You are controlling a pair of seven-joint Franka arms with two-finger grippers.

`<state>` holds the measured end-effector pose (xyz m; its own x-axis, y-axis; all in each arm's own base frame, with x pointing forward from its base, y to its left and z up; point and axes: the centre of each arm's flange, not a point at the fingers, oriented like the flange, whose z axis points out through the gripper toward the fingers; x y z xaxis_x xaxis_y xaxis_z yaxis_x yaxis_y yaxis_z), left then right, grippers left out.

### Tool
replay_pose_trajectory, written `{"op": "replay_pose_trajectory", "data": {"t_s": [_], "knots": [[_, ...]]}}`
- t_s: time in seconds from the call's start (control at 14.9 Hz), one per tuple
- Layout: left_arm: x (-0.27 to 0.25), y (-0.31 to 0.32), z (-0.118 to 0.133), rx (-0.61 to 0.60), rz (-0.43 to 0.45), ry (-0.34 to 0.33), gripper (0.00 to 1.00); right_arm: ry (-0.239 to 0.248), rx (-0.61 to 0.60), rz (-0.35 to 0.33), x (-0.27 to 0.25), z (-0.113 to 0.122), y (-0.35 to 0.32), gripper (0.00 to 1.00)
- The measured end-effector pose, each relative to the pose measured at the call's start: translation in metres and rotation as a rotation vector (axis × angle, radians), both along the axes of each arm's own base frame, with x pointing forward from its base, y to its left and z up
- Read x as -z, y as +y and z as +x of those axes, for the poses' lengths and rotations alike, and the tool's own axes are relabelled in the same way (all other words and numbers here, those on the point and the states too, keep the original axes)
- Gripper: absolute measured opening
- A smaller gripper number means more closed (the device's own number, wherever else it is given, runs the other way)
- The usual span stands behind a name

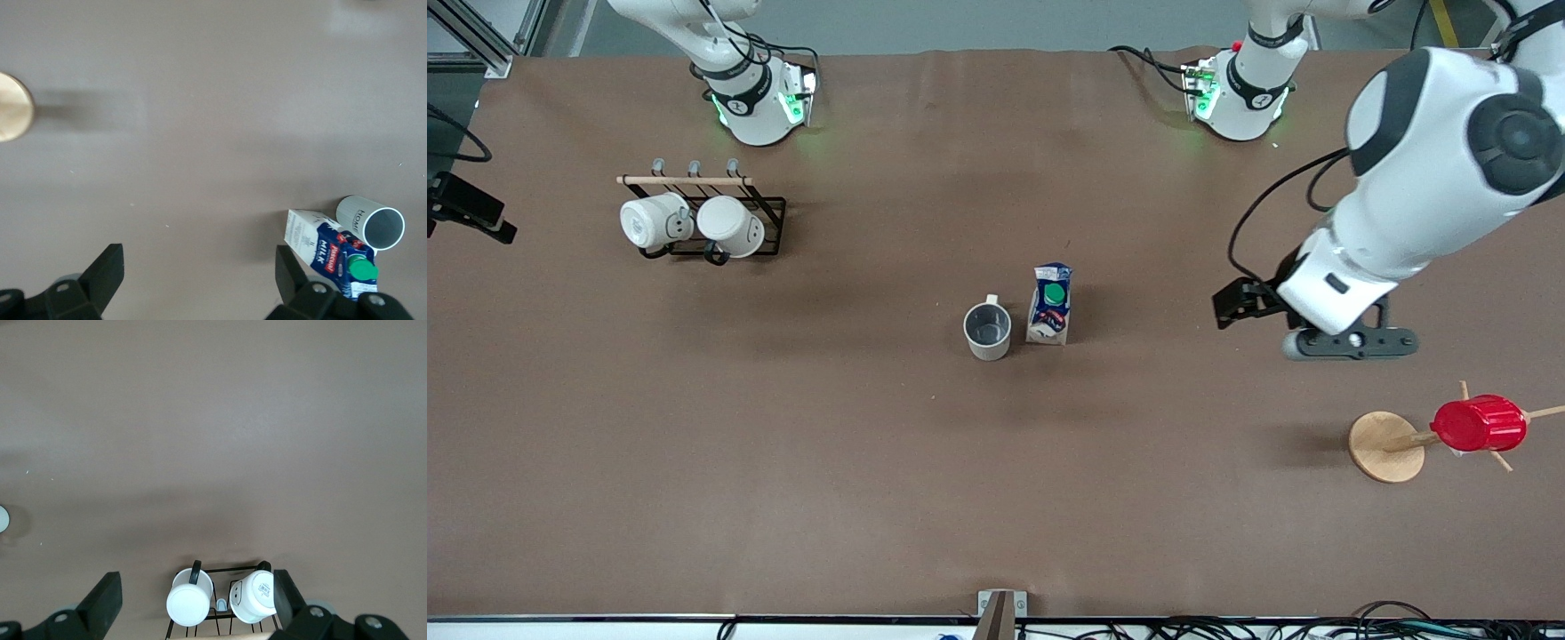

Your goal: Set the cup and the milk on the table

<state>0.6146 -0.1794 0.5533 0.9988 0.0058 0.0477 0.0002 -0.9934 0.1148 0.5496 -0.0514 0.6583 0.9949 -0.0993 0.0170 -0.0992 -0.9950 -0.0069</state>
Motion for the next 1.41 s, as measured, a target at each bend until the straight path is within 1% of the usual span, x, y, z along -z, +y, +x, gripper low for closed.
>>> {"op": "replay_pose_trajectory", "data": {"t_s": [0.2, 0.34, 0.4, 0.54, 0.74, 1.01, 1.14, 1.41], "knots": [[-0.035, 0.036, -0.004, -0.010, -0.001, -0.060, 1.00, 0.000, 0.000, 0.000, 0.000, 0.000, 0.000, 1.00], [-0.050, 0.045, -0.009, -0.017, 0.035, -0.092, 1.00, 0.000, 0.000, 0.000, 0.000, 0.000, 0.000, 1.00], [-0.051, 0.047, -0.011, -0.032, 0.050, -0.091, 1.00, 0.000, 0.000, 0.000, 0.000, 0.000, 0.000, 1.00], [-0.046, 0.049, -0.014, -0.061, 0.076, -0.065, 1.00, 0.000, 0.000, 0.000, 0.000, 0.000, 0.000, 1.00], [-0.041, 0.048, -0.017, -0.061, 0.099, -0.041, 1.00, 0.000, 0.000, 0.000, 0.000, 0.000, 0.000, 1.00], [-0.050, 0.044, -0.024, -0.054, 0.099, -0.041, 1.00, 0.000, 0.000, 0.000, 0.000, 0.000, 0.000, 1.00], [-0.053, 0.049, -0.034, -0.059, 0.106, -0.031, 1.00, 0.001, 0.000, 0.000, 0.000, 0.000, 0.000, 1.00], [-0.042, 0.065, -0.049, -0.082, 0.111, -0.038, 1.00, 0.001, 0.000, 0.000, 0.000, 0.000, 0.000, 1.00]]}}
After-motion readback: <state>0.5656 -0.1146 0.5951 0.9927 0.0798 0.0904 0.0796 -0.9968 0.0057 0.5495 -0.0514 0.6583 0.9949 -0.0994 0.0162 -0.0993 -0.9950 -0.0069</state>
